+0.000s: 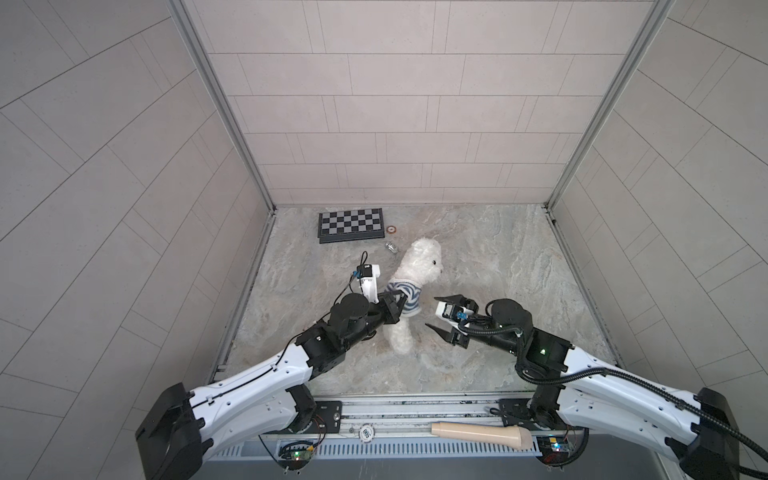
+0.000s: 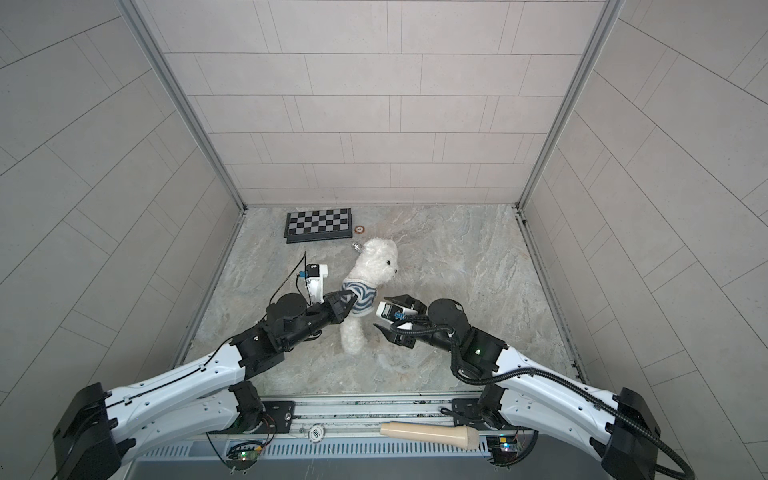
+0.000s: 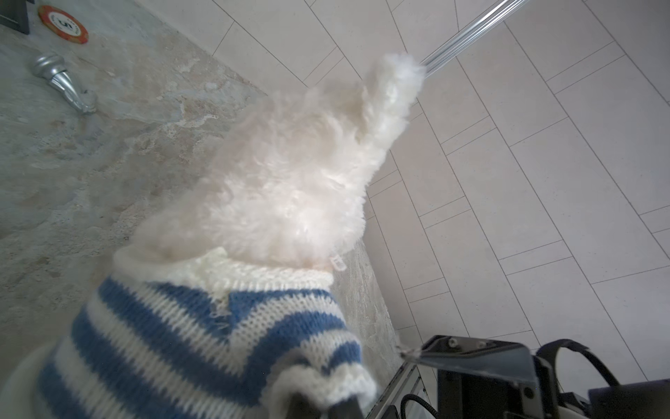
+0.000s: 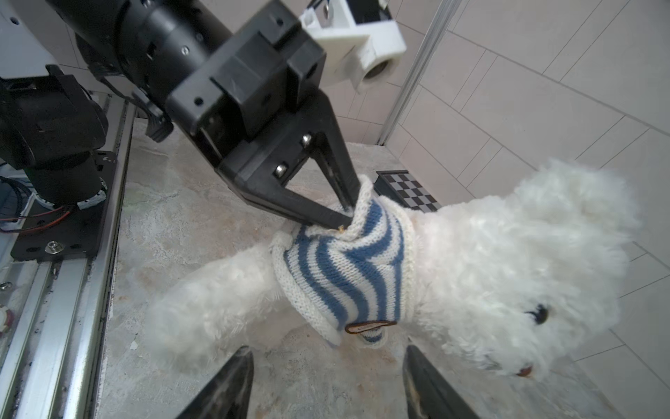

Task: Dress the teddy bear

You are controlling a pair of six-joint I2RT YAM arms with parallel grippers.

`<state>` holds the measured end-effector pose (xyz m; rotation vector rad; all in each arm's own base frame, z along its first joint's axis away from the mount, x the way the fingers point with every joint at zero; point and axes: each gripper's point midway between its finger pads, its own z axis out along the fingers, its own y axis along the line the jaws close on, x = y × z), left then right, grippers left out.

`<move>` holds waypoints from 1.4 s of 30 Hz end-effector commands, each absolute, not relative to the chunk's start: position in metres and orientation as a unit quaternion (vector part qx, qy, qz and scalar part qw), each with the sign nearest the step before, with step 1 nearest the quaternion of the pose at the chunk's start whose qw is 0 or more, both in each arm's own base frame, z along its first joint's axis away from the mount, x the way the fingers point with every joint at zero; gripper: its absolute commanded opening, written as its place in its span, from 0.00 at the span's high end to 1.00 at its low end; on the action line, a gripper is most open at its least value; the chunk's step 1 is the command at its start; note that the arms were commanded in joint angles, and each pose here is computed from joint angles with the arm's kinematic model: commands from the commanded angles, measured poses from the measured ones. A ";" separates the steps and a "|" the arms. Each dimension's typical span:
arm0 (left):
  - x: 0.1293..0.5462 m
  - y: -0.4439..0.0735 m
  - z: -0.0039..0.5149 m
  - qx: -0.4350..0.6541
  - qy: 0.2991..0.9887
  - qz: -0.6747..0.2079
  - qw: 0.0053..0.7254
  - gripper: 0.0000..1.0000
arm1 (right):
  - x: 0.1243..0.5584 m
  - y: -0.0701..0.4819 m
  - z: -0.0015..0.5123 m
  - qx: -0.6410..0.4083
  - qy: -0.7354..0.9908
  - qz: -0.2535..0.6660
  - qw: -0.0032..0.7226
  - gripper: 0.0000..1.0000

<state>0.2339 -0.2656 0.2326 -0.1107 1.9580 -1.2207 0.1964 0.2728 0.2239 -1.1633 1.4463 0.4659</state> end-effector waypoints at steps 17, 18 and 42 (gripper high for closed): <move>0.240 -0.287 0.257 -0.073 0.724 -0.566 0.387 1.00 | 0.235 0.283 0.198 -0.474 0.634 0.131 0.598 0.92; 0.239 -0.288 0.258 -0.072 0.724 -0.567 0.387 1.00 | 0.236 0.282 0.197 -0.473 0.635 0.127 0.598 0.96; 0.223 -0.264 0.250 -0.028 0.743 -0.553 0.376 1.00 | 0.283 0.207 0.171 -0.291 0.761 0.050 0.577 1.00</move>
